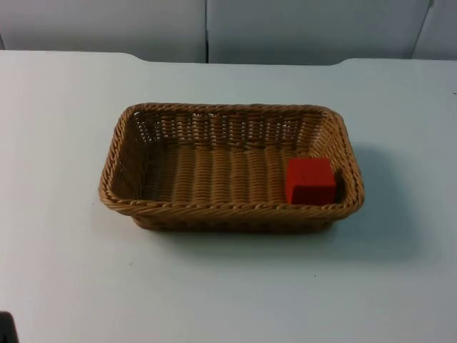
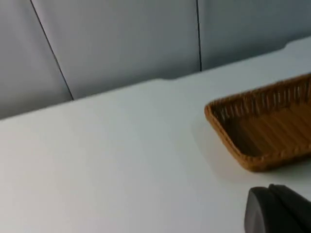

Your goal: Pick up the basket with the left hand and place the cube into the basket with the right hand.

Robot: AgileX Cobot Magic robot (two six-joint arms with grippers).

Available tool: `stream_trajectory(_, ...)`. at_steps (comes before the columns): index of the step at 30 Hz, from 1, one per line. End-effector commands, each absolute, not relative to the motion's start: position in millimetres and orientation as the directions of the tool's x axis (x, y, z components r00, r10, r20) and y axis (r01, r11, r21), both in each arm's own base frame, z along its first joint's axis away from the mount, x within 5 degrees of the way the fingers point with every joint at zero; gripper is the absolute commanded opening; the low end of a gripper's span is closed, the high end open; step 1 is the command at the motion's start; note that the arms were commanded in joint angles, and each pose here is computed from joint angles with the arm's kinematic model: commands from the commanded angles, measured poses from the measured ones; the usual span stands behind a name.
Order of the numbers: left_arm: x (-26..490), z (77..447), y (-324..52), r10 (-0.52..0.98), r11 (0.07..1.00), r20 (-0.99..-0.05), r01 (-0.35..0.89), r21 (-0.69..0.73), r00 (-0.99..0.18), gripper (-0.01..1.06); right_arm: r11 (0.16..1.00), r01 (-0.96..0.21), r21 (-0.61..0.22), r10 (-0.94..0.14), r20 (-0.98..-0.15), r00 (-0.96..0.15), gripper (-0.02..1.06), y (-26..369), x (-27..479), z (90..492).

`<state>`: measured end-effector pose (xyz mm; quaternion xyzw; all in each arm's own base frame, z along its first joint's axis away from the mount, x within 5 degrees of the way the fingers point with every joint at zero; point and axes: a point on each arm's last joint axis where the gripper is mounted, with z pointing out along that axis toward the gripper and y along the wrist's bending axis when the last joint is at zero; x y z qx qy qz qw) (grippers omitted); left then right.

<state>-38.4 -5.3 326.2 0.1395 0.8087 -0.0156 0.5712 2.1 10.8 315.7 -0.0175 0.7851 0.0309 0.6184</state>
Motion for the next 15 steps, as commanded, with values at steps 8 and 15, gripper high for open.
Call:
stream_trajectory(8, -16.1, 284.0, -8.0, 0.187, 0.955, -0.873, 0.291, 0.055, -0.451, 0.00, 0.963, -0.263, -0.058, -0.144, -0.936, -0.321, 0.00, 23.2, -8.3, 293.6)
stream_trajectory(15, -15.5, 283.8, -7.5, 0.193, 0.953, -0.874, 0.297, 0.059, -0.446, 0.00, 0.958, -0.283, -0.049, -0.164, -0.902, -0.399, 0.00, 23.3, -12.1, 286.5)
